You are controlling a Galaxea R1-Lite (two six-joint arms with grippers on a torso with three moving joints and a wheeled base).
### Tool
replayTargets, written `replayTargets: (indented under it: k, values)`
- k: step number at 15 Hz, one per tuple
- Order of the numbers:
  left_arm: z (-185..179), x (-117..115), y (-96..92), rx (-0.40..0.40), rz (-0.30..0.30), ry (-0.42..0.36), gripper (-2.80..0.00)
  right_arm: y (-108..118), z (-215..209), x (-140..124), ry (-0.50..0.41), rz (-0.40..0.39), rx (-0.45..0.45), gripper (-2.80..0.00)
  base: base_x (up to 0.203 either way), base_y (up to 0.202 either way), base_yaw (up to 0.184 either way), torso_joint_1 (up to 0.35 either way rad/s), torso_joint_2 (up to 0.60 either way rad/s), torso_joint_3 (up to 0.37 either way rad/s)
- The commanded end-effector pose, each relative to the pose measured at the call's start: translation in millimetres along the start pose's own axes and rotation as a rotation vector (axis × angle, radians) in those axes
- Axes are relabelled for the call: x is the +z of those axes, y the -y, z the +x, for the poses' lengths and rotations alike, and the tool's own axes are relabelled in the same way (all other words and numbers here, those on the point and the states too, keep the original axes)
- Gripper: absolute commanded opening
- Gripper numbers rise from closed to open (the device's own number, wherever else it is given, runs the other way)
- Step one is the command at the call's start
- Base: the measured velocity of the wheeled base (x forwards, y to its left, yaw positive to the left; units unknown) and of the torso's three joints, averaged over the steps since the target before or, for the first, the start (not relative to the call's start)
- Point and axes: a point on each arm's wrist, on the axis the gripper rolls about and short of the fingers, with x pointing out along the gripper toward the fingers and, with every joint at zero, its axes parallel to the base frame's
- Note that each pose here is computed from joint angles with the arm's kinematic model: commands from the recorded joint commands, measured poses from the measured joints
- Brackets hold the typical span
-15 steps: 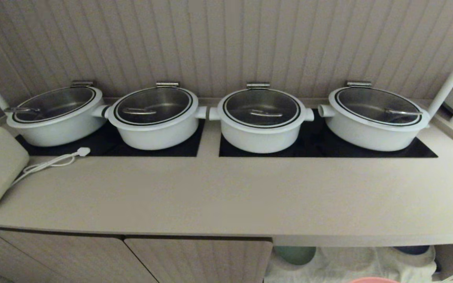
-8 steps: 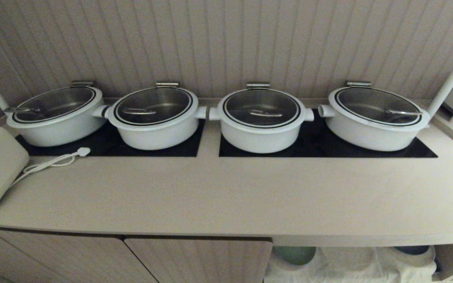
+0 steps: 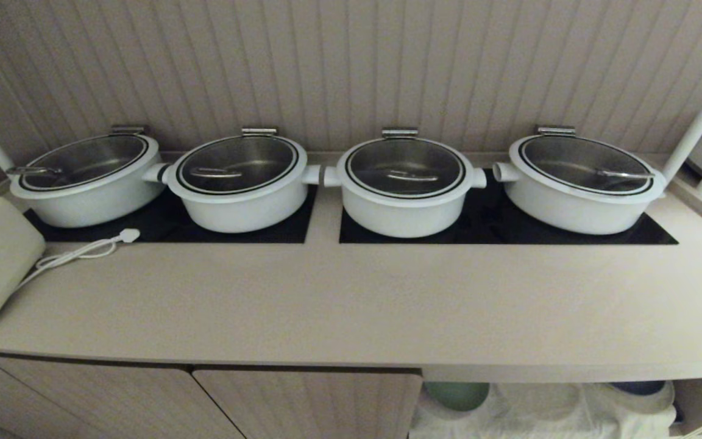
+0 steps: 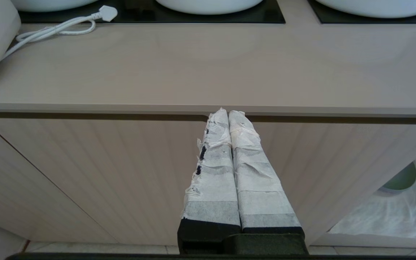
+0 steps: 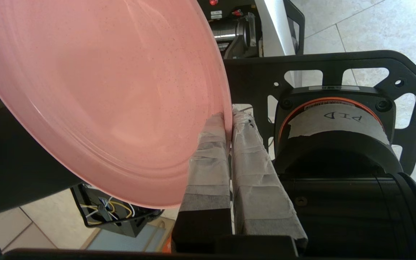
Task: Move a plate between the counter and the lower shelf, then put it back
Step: Put the plate in the cupboard
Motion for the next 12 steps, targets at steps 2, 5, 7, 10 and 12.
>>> replayTargets:
  k: [2, 5, 7, 10, 12]
  values:
    - [0.0, -0.1, 0.0, 0.0, 0.0, 0.0, -2.8, 0.8, 1.6, -1.0, -0.01, 0.023, -0.003, -2.8, 0.0, 0.0, 0.0, 0.0, 0.0, 0.0]
    - [0.0, -0.1, 0.0, 0.0, -0.001, 0.0, -2.8, 0.8, 1.7, -0.8, -0.012, 0.023, -0.004, -2.8, 0.0, 0.0, 0.0, 0.0, 0.0, 0.0]
    - [0.0, -0.1, 0.0, 0.0, -0.001, 0.0, -2.8, 0.6, 2.0, 0.0, -0.013, 0.024, -0.004, -2.8, 0.0, 0.0, 0.0, 0.0, 0.0, 0.0]
    - [0.0, -0.1, 0.0, 0.0, -0.002, 0.0, -2.8, 0.2, 2.9, 1.9, -0.021, 0.028, -0.008, -2.8, 0.0, 0.0, 0.0, 0.0, 0.0, 0.0]
    - [0.0, -0.1, 0.0, 0.0, -0.002, 0.0, -2.8, -1.5, 4.7, 8.3, -0.007, 0.033, -0.006, -2.8, 0.0, 0.0, 0.0, 0.0, 0.0, 0.0]
